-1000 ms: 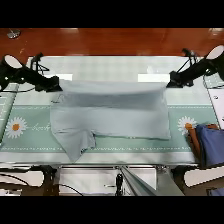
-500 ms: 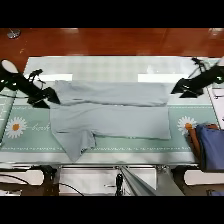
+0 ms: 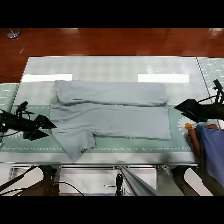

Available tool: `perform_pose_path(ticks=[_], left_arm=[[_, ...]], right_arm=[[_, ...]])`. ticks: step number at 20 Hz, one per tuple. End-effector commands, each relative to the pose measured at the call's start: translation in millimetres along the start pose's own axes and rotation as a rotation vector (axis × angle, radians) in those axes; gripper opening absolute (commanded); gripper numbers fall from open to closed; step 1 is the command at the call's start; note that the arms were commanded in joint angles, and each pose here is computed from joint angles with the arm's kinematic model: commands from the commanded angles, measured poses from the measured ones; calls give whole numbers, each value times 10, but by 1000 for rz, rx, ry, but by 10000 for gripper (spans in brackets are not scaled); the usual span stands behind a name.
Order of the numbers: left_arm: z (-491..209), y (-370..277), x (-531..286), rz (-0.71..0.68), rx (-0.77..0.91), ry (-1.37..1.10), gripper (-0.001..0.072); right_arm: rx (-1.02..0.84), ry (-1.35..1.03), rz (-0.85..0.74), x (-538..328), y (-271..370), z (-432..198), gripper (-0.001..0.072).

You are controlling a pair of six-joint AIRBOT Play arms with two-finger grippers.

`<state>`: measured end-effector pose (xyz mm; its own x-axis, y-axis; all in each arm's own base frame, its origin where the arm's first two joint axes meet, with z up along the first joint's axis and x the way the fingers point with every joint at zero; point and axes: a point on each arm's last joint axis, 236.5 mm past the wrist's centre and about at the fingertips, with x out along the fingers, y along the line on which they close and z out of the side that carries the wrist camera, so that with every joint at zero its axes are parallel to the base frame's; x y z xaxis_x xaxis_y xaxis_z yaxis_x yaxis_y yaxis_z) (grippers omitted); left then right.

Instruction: Fold the shirts.

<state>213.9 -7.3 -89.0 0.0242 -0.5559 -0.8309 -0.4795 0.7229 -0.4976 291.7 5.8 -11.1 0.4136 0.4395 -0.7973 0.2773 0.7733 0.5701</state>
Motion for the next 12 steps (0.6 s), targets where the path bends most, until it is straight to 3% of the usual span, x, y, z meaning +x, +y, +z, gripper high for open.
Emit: perform_pose_path(ticks=[1,8,9,10,11,12], left_arm=[[-130,-26,215,-104,-75,-55,703],[-572,-387,693,-195,113,40,700],[-650,-372,718,-172,146,73,653],[-665,-394,703,-178,152,82,380],[-661,-434,667,-188,164,87,29],[-631,-474,620,-197,174,86,21]], right_arm=[[49,-29,95,98,115,-204,622],[61,-67,31,7,-81,-86,622],[82,-83,-35,-87,-287,-36,622],[108,-75,-106,-175,-514,-58,622],[149,-43,-176,-244,-739,-165,622],[189,23,-248,-287,-930,-357,622]])
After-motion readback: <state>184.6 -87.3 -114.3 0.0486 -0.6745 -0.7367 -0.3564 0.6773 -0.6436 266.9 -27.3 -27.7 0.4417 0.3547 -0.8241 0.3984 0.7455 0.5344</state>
